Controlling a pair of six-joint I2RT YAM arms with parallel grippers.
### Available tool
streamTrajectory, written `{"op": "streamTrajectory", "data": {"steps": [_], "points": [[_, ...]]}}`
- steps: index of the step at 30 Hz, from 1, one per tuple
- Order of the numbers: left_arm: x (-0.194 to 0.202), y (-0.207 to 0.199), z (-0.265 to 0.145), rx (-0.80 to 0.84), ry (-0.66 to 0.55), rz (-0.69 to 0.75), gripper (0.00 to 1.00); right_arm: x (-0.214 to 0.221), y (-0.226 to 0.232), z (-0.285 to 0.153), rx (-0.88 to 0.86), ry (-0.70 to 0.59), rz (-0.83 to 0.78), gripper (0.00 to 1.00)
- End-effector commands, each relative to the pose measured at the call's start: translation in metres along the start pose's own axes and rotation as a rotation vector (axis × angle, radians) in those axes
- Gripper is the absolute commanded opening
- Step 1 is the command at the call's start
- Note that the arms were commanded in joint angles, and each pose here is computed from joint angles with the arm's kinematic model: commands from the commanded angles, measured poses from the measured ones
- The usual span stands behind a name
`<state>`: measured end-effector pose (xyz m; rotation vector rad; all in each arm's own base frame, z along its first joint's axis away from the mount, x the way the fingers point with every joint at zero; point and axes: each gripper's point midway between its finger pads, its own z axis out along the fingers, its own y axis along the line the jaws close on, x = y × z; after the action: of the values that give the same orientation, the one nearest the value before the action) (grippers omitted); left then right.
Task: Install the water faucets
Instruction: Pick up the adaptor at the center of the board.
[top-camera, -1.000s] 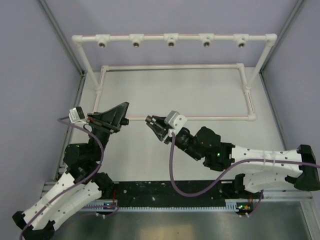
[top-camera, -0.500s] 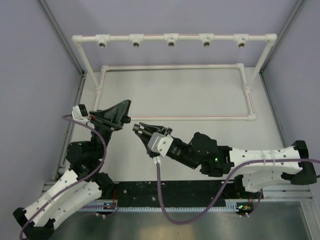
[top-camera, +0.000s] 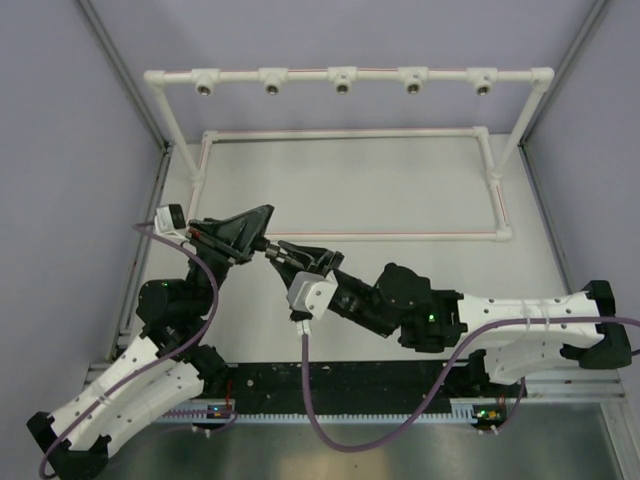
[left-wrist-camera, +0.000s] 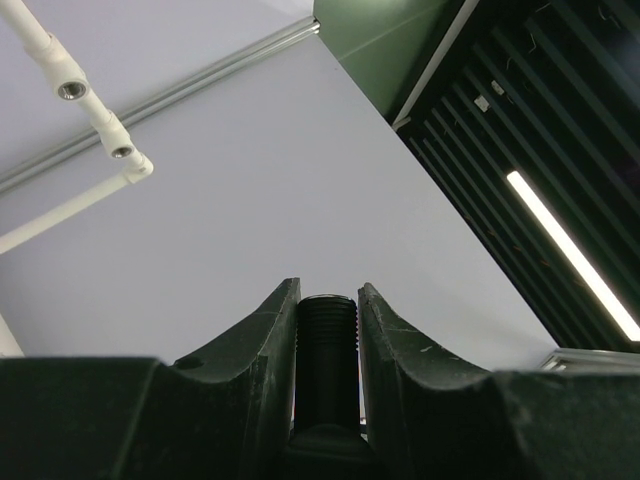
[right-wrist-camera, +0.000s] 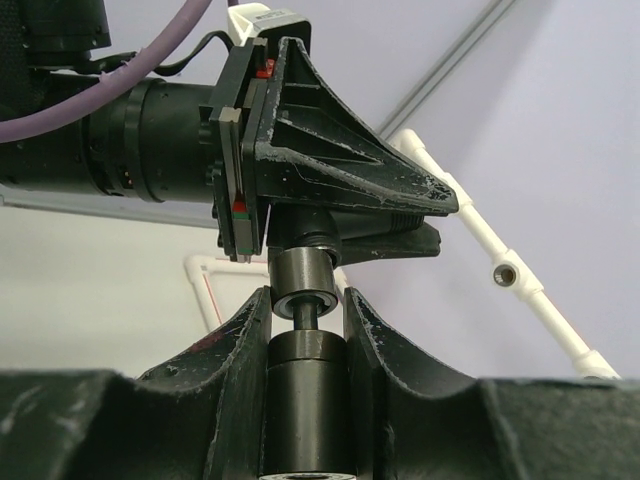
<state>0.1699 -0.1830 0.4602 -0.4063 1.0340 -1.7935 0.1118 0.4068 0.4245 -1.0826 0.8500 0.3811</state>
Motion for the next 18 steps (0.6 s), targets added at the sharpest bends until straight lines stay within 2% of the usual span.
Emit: {"op": "streamTrajectory", "data": {"steps": [1, 18], "points": [[-0.005, -0.043, 0.000, 0.129, 0.005, -0.018, 0.00, -0.028, -0.030, -0.003, 0.079, -0.050, 0.007, 0.00], [-0.001, -0.039, 0.002, 0.130, 0.022, -0.027, 0.00, -0.034, -0.042, -0.007, 0.126, -0.066, 0.031, 0.00]]}}
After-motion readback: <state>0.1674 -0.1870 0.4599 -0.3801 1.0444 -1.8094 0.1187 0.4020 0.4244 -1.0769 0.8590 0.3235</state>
